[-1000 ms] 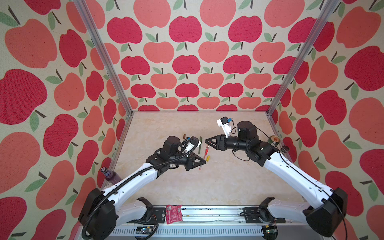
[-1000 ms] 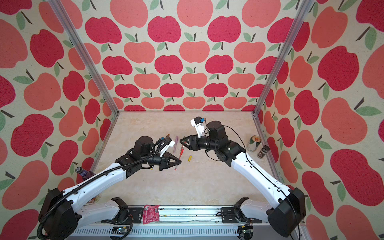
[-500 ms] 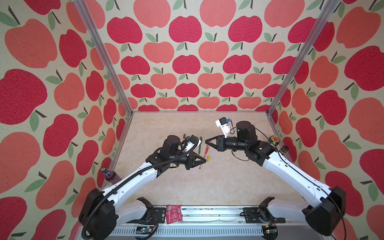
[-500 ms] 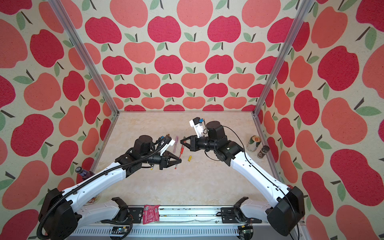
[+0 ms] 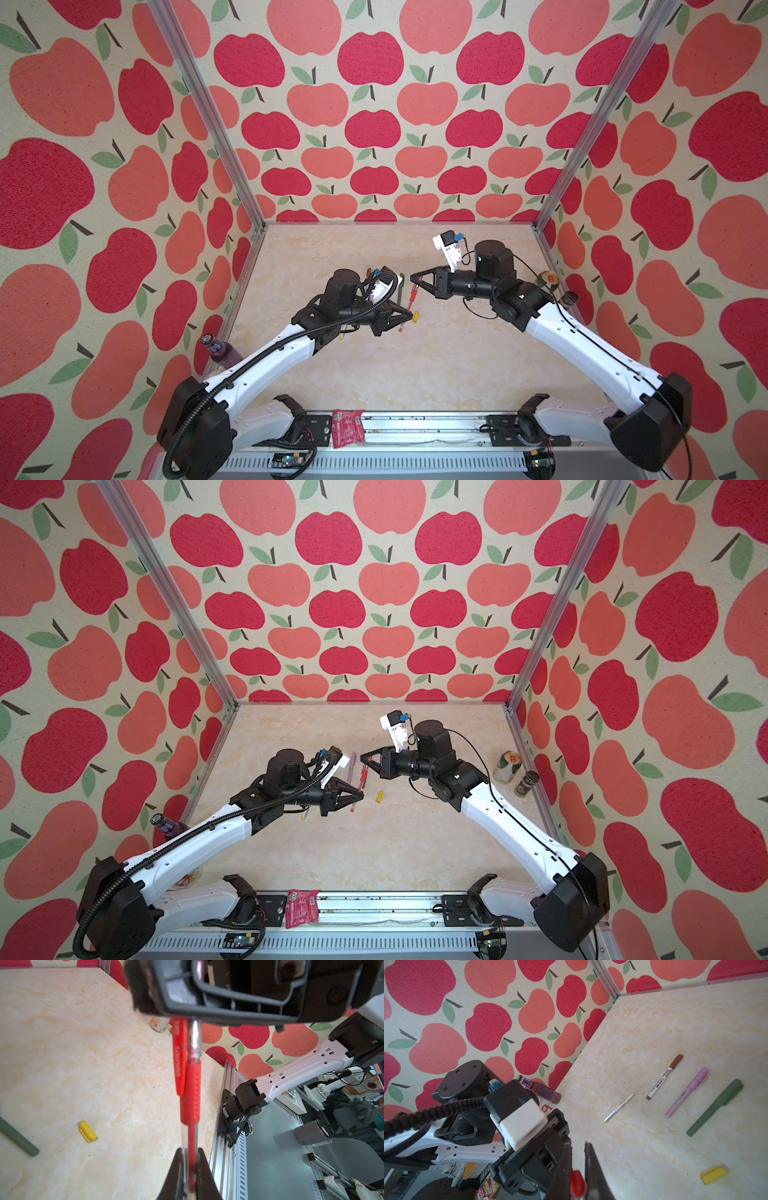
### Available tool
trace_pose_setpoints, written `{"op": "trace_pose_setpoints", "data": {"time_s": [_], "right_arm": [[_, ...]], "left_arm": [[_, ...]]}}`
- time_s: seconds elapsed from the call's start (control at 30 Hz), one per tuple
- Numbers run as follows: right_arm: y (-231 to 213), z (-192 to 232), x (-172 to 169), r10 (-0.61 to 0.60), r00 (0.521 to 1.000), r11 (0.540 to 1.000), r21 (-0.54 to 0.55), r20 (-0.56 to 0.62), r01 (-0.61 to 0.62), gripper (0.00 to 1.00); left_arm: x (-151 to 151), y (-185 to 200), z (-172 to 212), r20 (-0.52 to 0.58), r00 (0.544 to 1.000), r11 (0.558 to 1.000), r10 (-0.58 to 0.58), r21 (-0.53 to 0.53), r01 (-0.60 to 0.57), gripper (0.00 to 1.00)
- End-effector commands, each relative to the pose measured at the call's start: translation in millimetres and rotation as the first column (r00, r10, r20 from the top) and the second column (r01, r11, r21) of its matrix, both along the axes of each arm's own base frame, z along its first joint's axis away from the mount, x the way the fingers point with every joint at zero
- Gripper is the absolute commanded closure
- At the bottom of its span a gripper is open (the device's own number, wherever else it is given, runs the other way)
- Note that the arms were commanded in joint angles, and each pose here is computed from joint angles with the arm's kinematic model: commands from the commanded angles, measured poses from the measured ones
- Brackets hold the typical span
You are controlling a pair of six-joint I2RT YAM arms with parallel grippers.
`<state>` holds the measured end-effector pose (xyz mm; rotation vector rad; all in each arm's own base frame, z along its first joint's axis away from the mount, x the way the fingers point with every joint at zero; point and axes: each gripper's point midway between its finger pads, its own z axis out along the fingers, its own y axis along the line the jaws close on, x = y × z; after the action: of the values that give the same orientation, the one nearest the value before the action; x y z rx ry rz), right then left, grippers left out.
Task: Insert the pens into the pen caps
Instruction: 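Press the red cap down onto the pen with the right gripper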
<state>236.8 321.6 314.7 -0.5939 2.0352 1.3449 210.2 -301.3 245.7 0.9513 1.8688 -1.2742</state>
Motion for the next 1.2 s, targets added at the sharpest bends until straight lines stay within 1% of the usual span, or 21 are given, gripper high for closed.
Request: {"op": "trace_pose_setpoints", "data": {"time_s": [0.0, 0.17, 0.3, 0.53, 0.63, 0.77, 1.17], "right_arm": [[2.1, -31.2, -20.0, 0.064, 0.99, 0.996, -0.055, -0.124, -0.071, 1.0], [4.5, -33.7, -24.1, 0.083, 0.987, 0.994, -0.053, -0.139, -0.091, 1.0], [5.4, -36.8, -28.2, 0.097, 0.984, 0.993, -0.059, -0.147, -0.107, 1.0], [5.0, -45.5, -33.8, 0.109, 0.98, 0.99, -0.07, -0.168, -0.122, 1.0], [5.0, -49.3, -35.2, 0.113, 0.977, 0.989, -0.072, -0.179, -0.127, 1.0], [5.0, -55.7, -37.7, 0.119, 0.973, 0.988, -0.075, -0.195, -0.136, 1.0], [2.1, -82.9, -45.6, 0.105, 0.963, 0.987, -0.092, -0.247, -0.131, 1.0]], "left_arm": [[17.5, -3.1, 82.0, 0.332, 0.942, 0.983, 0.054, -0.183, 0.009, 0.96], [17.1, -11.0, 92.0, 0.373, 0.928, 0.985, -0.011, -0.154, 0.074, 0.97], [16.7, -12.3, 98.1, 0.405, 0.913, 0.986, -0.035, -0.135, 0.098, 0.98], [20.8, -10.7, 115.0, 0.444, 0.896, 0.984, -0.011, -0.153, 0.088, 0.98], [22.5, -10.7, 129.3, 0.461, 0.887, 0.978, 0.011, -0.188, 0.085, 0.98], [22.8, -11.8, 145.8, 0.491, 0.871, 0.97, 0.03, -0.226, 0.094, 0.98], [31.5, -17.0, 176.3, 0.567, 0.822, 0.957, 0.06, -0.268, 0.115, 0.99]]}}
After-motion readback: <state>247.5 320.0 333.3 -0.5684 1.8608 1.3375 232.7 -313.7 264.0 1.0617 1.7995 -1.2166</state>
